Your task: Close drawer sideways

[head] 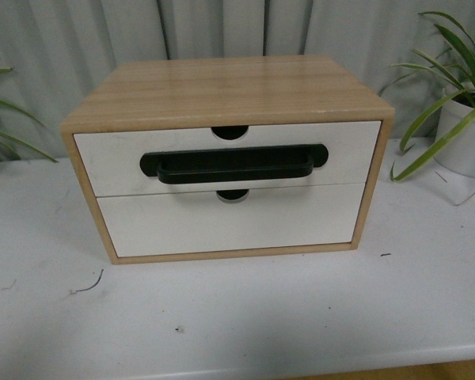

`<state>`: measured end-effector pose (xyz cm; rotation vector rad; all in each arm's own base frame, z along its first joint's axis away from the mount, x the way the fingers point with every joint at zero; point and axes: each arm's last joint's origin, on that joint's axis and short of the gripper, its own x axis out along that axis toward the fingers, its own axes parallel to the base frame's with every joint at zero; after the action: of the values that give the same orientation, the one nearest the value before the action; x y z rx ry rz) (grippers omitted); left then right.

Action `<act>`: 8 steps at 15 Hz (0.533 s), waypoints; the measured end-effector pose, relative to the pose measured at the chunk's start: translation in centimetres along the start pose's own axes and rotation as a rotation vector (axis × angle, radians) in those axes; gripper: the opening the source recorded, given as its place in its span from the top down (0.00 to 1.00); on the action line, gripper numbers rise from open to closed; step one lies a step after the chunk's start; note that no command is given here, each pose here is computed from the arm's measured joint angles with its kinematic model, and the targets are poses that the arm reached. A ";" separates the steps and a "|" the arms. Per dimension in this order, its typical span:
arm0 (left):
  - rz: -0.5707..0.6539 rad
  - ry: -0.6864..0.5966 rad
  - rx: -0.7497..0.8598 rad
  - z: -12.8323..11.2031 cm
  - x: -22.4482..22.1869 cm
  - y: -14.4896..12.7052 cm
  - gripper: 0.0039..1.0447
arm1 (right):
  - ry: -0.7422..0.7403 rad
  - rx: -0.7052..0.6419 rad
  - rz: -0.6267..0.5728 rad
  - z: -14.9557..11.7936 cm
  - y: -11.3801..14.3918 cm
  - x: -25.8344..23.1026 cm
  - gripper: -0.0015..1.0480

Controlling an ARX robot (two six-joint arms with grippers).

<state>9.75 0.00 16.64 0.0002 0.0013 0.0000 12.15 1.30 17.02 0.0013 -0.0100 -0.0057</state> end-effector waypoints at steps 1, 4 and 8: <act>0.000 0.000 0.000 0.0 0.0 0.0 0.99 | 0.001 -0.001 -0.001 0.0 -0.2 -0.2 0.98; 0.000 0.000 0.000 0.0 0.0 0.0 0.99 | -0.004 -0.001 -0.009 0.1 -1.4 -0.7 0.98; 0.000 0.000 0.000 0.0 0.0 0.0 0.99 | -0.001 -0.001 0.003 0.0 -1.3 -1.2 0.98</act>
<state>9.75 0.00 16.64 0.0002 0.0010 0.0000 10.96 -0.01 17.01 -0.0002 -0.0113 -0.0023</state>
